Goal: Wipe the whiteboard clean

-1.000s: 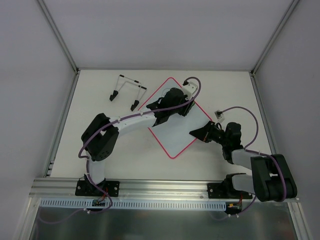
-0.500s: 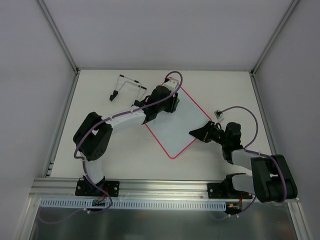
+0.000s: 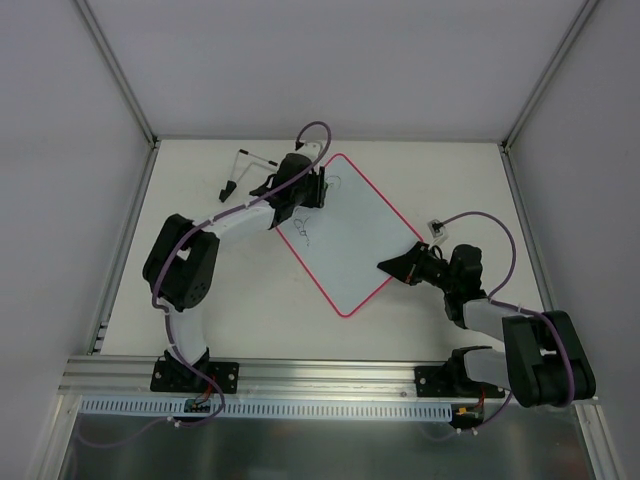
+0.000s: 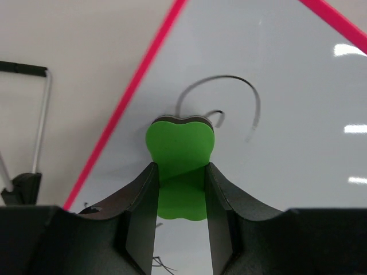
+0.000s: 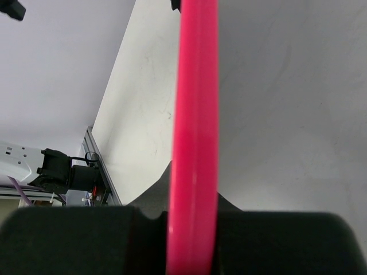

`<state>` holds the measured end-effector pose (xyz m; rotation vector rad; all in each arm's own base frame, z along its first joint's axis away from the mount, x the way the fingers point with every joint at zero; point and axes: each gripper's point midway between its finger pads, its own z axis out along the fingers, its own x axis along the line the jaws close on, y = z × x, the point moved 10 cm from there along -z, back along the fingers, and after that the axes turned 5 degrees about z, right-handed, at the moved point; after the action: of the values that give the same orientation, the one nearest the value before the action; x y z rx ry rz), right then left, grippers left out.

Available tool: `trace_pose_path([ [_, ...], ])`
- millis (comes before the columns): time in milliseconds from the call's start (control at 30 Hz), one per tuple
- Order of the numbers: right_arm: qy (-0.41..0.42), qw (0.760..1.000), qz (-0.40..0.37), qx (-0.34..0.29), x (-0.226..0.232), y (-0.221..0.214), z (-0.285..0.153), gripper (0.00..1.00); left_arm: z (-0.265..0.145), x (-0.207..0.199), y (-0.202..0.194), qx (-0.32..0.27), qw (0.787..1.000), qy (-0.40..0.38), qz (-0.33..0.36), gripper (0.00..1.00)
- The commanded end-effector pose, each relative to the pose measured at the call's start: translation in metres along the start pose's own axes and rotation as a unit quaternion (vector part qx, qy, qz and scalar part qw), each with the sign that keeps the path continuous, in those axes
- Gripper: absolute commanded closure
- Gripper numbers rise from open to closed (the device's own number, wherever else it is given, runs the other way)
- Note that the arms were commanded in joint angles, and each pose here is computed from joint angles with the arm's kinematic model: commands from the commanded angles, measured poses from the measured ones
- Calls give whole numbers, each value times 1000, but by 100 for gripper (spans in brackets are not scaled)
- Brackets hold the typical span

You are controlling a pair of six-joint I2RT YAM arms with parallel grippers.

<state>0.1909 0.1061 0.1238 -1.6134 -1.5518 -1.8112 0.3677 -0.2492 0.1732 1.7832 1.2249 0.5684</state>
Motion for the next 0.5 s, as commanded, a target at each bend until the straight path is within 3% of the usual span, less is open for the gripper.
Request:
trace_pose_path([
  [0, 119, 978, -169, 27, 25, 6, 2, 100, 15, 23, -6, 36, 999, 24, -14, 100],
  [233, 116, 978, -172, 29, 25, 7, 3, 100, 31, 27, -1, 38, 999, -3, -6, 100],
  [467, 114, 977, -176, 30, 25, 7, 3, 100, 30, -2, 12, 24, 996, -78, 26, 100],
])
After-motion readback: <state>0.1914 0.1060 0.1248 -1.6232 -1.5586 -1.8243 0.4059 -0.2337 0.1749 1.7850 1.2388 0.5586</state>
